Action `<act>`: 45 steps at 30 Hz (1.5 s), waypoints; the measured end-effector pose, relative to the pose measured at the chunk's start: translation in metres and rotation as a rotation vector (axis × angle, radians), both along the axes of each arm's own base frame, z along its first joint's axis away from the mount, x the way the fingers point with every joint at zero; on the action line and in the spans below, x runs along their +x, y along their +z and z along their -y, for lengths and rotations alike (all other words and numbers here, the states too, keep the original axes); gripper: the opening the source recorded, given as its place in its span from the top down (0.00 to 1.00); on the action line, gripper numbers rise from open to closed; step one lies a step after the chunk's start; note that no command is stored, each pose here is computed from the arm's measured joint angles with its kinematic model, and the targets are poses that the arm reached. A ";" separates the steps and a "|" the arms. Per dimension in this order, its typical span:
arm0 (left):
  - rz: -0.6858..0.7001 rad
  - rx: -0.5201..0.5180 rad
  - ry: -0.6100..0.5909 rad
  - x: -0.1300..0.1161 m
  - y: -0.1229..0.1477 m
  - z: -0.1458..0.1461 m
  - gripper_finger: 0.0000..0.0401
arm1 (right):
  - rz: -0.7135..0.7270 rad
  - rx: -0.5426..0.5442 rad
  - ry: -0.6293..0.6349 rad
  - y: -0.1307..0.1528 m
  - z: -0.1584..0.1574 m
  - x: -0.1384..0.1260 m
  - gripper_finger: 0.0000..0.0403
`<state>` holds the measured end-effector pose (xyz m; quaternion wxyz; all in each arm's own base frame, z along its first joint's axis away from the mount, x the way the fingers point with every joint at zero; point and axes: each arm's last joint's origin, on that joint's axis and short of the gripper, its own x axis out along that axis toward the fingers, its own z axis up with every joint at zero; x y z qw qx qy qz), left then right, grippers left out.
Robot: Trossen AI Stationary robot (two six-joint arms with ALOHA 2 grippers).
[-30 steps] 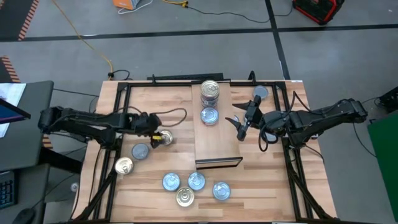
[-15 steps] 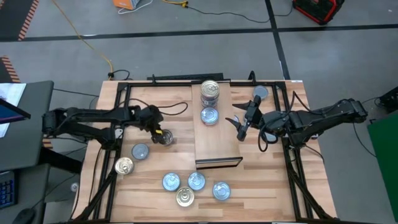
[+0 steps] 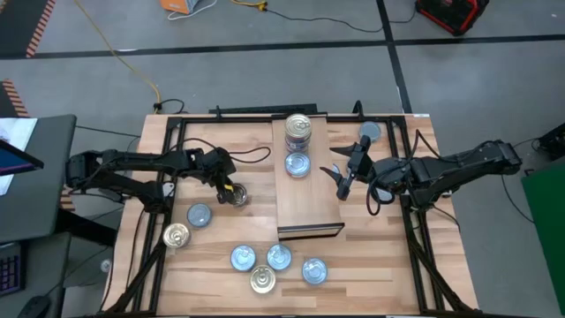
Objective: Stack canned seafood by type on shelf
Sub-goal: Stack the blue and pink tuna can on the shelf on top of the other blue and pink tuna can
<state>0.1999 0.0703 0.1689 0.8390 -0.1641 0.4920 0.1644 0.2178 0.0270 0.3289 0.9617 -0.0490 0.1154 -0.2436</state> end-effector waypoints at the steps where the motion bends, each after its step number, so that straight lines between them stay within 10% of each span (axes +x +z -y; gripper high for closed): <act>1: 0.010 -0.013 0.011 -0.001 0.000 -0.003 0.98 | 0.000 0.000 0.000 0.000 0.000 0.000 0.21; 21: -0.090 -0.166 0.223 -0.041 -0.011 -0.050 1.00 | 0.002 0.015 0.030 0.000 -0.001 0.000 0.21; 36: 0.038 0.164 0.044 -0.043 0.058 -0.020 0.99 | 0.007 0.021 0.025 0.000 0.000 0.000 0.21; 45: -0.176 0.270 0.100 -0.017 0.077 -0.024 0.69 | 0.039 0.024 0.020 0.002 0.001 0.003 0.21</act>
